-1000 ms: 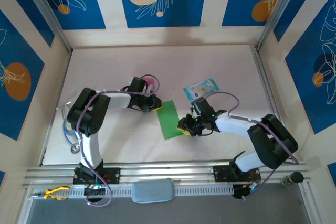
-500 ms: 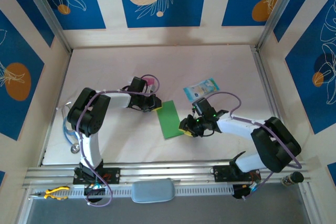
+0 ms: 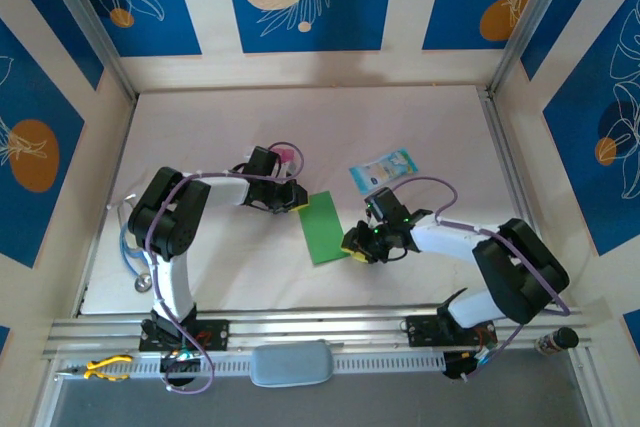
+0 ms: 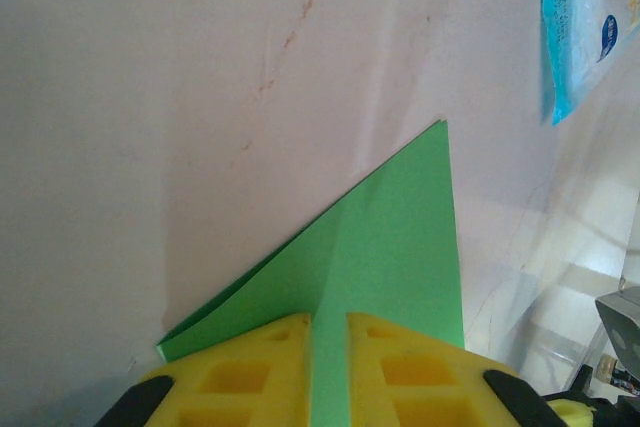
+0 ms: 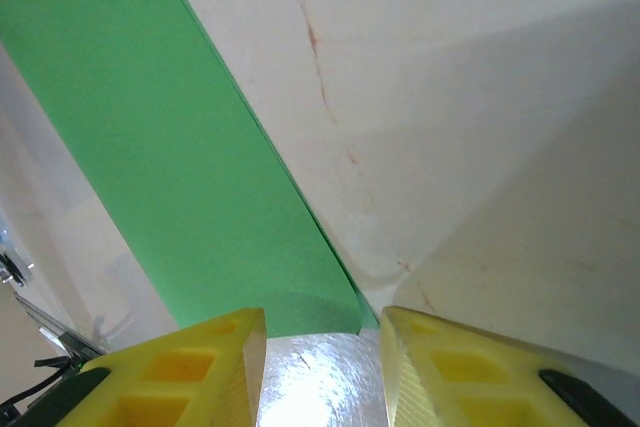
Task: Fold a paper plane with a square sheet of paper (pick it up from the middle)
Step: Fold the triangle a second time at the center of the table.
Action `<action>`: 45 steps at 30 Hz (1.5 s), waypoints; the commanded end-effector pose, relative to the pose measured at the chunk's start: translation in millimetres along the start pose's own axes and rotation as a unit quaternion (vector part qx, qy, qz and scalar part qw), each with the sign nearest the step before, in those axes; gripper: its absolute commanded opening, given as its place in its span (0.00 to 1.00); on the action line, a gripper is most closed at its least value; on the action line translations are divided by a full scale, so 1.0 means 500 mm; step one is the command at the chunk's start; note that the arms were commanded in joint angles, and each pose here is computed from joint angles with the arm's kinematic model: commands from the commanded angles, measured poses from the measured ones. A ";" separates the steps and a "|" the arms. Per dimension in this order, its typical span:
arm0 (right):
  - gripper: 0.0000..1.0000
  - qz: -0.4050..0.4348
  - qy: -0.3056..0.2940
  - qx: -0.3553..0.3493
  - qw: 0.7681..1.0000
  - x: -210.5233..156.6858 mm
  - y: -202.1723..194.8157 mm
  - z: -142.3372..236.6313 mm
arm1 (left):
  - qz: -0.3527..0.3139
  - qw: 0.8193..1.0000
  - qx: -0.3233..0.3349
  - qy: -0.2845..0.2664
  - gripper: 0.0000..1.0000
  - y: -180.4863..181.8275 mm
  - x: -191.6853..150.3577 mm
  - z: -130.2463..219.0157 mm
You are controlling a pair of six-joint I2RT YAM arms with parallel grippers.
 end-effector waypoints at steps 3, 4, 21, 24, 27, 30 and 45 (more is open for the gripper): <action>0.35 0.011 0.009 0.017 1.000 -0.001 0.014 -0.008 | 0.014 0.999 0.027 0.017 0.18 0.024 -0.010 -0.011; 0.35 0.012 0.010 0.021 1.000 0.000 0.015 -0.008 | 0.014 0.999 0.027 0.017 0.18 0.025 -0.010 -0.012; 0.35 0.033 0.007 0.068 0.997 0.014 0.033 -0.010 | 0.013 1.000 0.020 0.018 0.18 0.022 -0.007 -0.013; 0.35 0.048 0.015 0.089 0.995 0.019 0.040 -0.012 | 0.008 1.000 0.013 0.017 0.18 0.017 -0.004 -0.012; 0.35 0.050 0.021 0.091 0.994 0.026 0.041 -0.017 | 0.005 1.000 0.006 0.020 0.18 0.015 -0.003 -0.014; 0.35 0.054 0.028 0.099 0.993 0.031 0.043 -0.024 | 0.001 1.000 -0.001 0.020 0.19 0.012 -0.001 -0.016; 0.31 0.079 0.046 0.125 0.988 0.060 0.044 -0.031 | -0.035 0.998 -0.040 0.034 0.20 -0.014 0.026 -0.025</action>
Point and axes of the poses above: each hand's point on the last joint's axis, 136 mm out from that joint toward the fingers, its own z axis back along the fingers, its own y axis along the line the jaws close on, x = y × z, the point moved 9 cm from there along z, back along the fingers, and after that the axes turned 5 degrees about -z, right-handed, at the moved point
